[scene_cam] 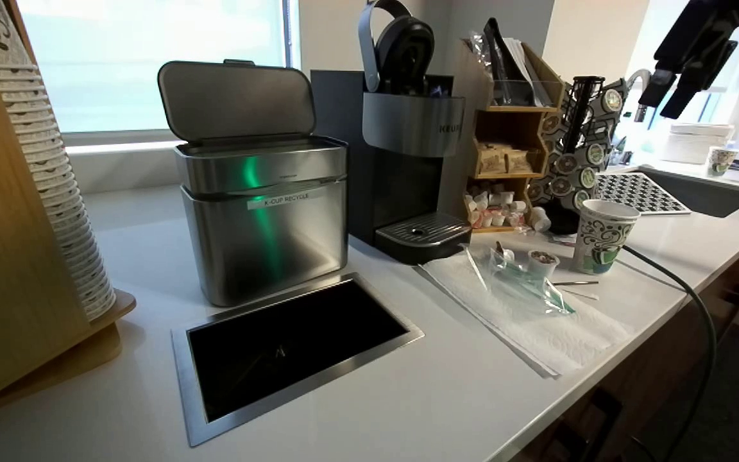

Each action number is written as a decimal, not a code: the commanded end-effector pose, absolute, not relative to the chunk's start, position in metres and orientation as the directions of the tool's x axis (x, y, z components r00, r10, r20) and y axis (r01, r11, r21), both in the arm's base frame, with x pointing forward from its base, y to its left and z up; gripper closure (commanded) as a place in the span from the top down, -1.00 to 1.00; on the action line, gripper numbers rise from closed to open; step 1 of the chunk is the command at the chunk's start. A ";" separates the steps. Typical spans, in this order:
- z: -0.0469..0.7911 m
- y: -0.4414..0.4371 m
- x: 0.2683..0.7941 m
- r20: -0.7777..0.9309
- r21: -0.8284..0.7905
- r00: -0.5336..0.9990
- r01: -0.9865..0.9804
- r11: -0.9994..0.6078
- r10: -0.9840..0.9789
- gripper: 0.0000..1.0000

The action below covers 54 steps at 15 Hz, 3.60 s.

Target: Close the lid on the coffeemaker.

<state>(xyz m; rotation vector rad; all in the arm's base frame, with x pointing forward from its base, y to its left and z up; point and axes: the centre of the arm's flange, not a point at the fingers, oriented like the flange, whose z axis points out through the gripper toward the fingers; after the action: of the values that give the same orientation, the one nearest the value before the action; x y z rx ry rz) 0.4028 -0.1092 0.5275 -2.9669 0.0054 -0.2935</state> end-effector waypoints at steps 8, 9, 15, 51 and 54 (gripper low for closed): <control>0.527 -0.109 0.403 0.194 -0.159 0.981 0.012 -0.987 -0.019 1.00; 0.527 -0.109 0.403 0.194 -0.159 0.981 0.012 -0.987 -0.019 1.00; 0.552 -0.097 0.443 0.491 -0.198 0.866 0.002 -0.980 -0.097 1.00; 0.653 -0.003 0.661 0.625 -0.161 0.763 -0.076 -0.984 -0.161 1.00; 0.644 0.000 0.663 0.632 -0.144 0.757 -0.093 -0.985 -0.164 1.00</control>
<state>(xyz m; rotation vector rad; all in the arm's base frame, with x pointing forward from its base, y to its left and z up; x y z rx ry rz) 0.6514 0.0008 0.6490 -2.8149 0.1915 -1.0292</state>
